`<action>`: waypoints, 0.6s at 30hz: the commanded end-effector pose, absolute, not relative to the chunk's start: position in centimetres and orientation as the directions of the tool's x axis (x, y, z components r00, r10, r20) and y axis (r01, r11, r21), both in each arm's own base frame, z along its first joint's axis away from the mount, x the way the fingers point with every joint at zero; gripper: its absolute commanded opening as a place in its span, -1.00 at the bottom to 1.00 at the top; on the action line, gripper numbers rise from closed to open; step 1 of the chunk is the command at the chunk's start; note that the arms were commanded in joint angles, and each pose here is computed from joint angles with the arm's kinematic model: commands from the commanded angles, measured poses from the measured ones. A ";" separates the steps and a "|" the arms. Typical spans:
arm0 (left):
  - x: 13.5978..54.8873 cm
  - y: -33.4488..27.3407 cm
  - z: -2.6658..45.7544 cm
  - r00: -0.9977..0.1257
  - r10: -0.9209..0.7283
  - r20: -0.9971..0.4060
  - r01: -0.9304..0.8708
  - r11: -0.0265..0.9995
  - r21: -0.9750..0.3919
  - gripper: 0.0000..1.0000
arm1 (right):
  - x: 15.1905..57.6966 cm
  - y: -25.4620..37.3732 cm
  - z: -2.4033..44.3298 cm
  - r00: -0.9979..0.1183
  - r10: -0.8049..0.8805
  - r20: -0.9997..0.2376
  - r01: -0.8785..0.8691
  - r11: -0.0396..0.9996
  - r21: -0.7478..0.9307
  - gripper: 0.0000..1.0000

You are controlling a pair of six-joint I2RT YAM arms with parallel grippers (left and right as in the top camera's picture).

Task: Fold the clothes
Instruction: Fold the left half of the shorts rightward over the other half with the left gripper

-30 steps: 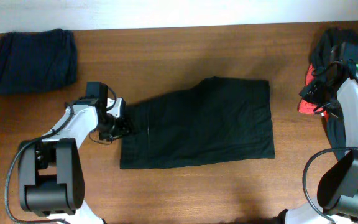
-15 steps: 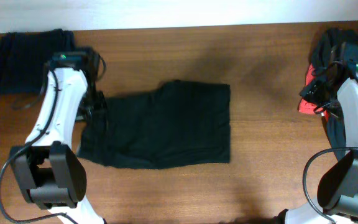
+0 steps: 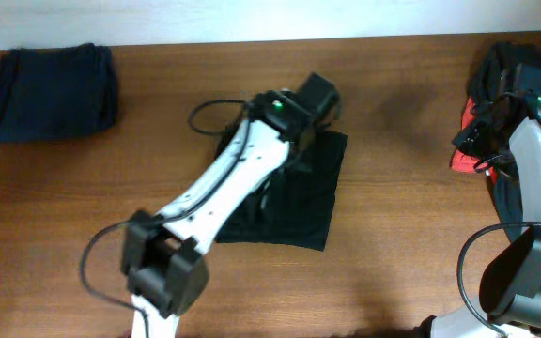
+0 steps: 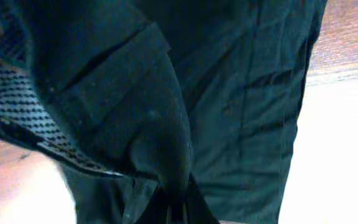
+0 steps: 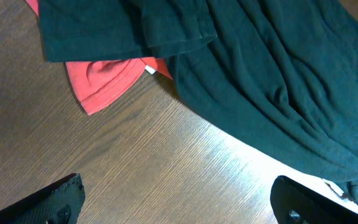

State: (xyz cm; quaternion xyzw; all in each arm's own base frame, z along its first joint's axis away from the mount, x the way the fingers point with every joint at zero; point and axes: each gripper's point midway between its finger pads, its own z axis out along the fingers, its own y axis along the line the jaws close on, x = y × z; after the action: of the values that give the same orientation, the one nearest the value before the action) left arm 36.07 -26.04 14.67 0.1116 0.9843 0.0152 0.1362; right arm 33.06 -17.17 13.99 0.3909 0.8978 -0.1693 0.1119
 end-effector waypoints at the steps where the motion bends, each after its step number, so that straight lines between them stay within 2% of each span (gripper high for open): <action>1: 35.9 -30.2 9.2 -0.943 0.264 -0.203 0.266 0.964 0.021 -0.99 | 33.1 -17.6 14.7 -0.651 0.670 -0.357 0.755 0.620 -0.213 0.97; 4: 34.7 -32.6 5.5 -0.944 0.300 -0.139 0.305 0.952 -0.018 -0.93 | 33.1 -17.6 14.7 -0.651 0.670 -0.357 0.755 0.620 -0.213 0.97; 6: 34.3 -32.8 5.5 -0.942 0.308 -0.133 0.313 0.949 -0.017 0.64 | 33.1 -17.6 14.7 -0.651 0.670 -0.357 0.755 0.620 -0.213 0.97; 8: 34.0 -32.6 6.7 -0.944 0.310 -0.114 0.313 0.950 -0.013 0.68 | 33.1 -17.6 14.7 -0.651 0.670 -0.357 0.755 0.620 -0.213 0.97; 11: 34.2 -31.6 12.0 -0.934 0.336 -0.121 0.338 0.941 0.004 0.66 | 33.1 -17.6 14.7 -0.651 0.670 -0.357 0.755 0.620 -0.213 0.97; 12: 34.7 -30.6 12.3 -0.935 0.331 -0.125 0.330 0.943 0.034 0.49 | 33.1 -17.6 14.7 -0.651 0.670 -0.357 0.755 0.620 -0.213 0.97; 13: 35.4 -29.3 12.0 -0.942 0.313 -0.122 0.307 0.949 0.070 0.16 | 33.1 -17.6 14.7 -0.651 0.670 -0.357 0.755 0.620 -0.213 0.97; 14: 35.7 -28.2 11.3 -0.951 0.291 -0.100 0.284 0.956 0.078 -0.37 | 33.1 -17.6 14.7 -0.651 0.670 -0.357 0.755 0.621 -0.212 0.97; 15: 35.8 -27.3 10.4 -0.959 0.274 -0.072 0.268 0.959 0.086 -0.71 | 33.1 -17.6 14.7 -0.651 0.670 -0.356 0.755 0.621 -0.212 0.97; 16: 34.9 -26.8 8.4 -0.967 0.255 -0.005 0.255 0.966 0.048 -0.90 | 33.1 -17.6 14.7 -0.651 0.670 -0.357 0.755 0.620 -0.213 0.97; 17: 33.7 -27.0 6.9 -0.966 0.253 0.049 0.254 0.967 0.010 -0.99 | 33.1 -17.6 14.7 -0.651 0.670 -0.357 0.755 0.620 -0.213 0.97; 18: 32.0 -27.6 4.8 -0.958 0.267 0.103 0.266 0.964 -0.022 -0.99 | 33.1 -17.6 14.7 -0.651 0.670 -0.357 0.755 0.620 -0.213 0.97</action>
State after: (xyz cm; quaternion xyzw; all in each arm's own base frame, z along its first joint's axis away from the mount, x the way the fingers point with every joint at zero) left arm 34.80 -26.45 7.34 0.1240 0.9919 0.0268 -0.0025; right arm 33.08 -17.17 13.99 0.3909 0.8977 -0.1693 0.1123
